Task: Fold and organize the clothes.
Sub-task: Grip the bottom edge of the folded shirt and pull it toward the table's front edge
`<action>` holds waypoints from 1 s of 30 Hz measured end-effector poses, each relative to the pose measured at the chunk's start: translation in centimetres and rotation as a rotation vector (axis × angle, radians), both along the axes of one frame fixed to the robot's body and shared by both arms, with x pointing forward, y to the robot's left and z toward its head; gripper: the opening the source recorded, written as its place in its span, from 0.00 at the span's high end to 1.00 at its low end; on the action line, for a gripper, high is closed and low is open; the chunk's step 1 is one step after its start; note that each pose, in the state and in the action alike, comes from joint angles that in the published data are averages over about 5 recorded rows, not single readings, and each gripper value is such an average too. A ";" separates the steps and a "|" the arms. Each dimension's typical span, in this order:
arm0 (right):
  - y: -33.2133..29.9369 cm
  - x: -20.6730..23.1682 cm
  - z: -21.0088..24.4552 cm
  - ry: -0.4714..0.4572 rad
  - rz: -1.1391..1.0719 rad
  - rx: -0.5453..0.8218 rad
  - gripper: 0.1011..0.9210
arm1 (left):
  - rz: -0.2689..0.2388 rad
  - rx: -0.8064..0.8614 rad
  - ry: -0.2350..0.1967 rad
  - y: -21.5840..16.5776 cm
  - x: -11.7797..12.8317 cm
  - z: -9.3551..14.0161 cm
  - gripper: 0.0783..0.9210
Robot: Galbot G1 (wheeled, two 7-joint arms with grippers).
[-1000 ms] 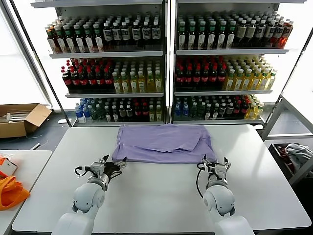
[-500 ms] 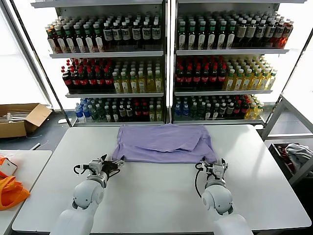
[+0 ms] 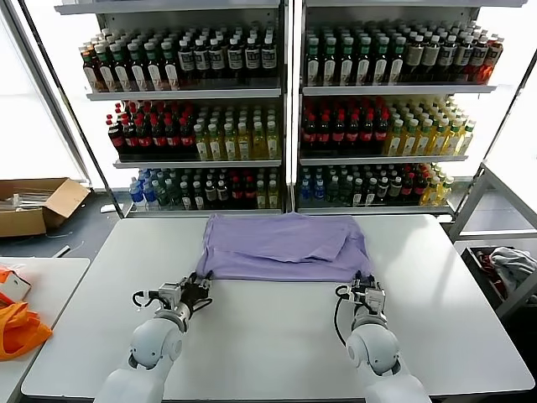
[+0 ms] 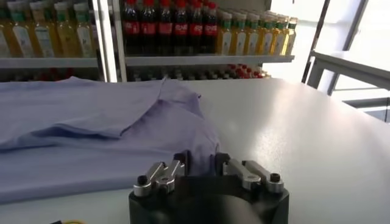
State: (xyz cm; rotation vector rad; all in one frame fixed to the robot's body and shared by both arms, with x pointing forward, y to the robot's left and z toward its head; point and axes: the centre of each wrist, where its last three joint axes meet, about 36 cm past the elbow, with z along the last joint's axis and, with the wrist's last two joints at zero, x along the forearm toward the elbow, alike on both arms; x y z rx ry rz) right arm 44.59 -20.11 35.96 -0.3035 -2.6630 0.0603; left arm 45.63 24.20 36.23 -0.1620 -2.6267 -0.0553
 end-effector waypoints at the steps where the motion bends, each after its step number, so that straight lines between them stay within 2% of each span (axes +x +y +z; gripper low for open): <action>1: 0.0 -0.1 0.0 -0.001 0.003 0.000 0.93 | -0.002 0.002 0.000 -0.1 -0.1 -0.1 0.80; 6: 0.2 -0.9 0.0 -0.004 0.019 -0.003 0.97 | -0.008 0.006 0.000 -0.4 -0.9 -0.4 0.95; 9: 0.3 -1.4 0.1 -0.006 0.025 -0.002 0.97 | -0.007 0.009 -0.004 -0.4 -1.3 -0.5 0.98; 16: 0.9 -3.2 1.2 -0.017 0.041 -0.005 0.97 | -0.008 0.023 -0.030 -0.1 -2.7 0.1 0.99; 20: 1.5 -4.9 2.3 -0.032 0.047 -0.004 0.97 | -0.006 0.027 -0.059 0.0 -4.1 1.0 0.99; 26: 2.4 -8.3 4.1 -0.045 0.044 -0.002 0.97 | 0.004 0.027 -0.111 0.2 -7.5 2.9 0.99; 30: 2.4 -11.0 5.0 -0.036 0.029 -0.016 0.97 | 0.006 0.035 -0.124 0.5 -10.6 3.9 0.99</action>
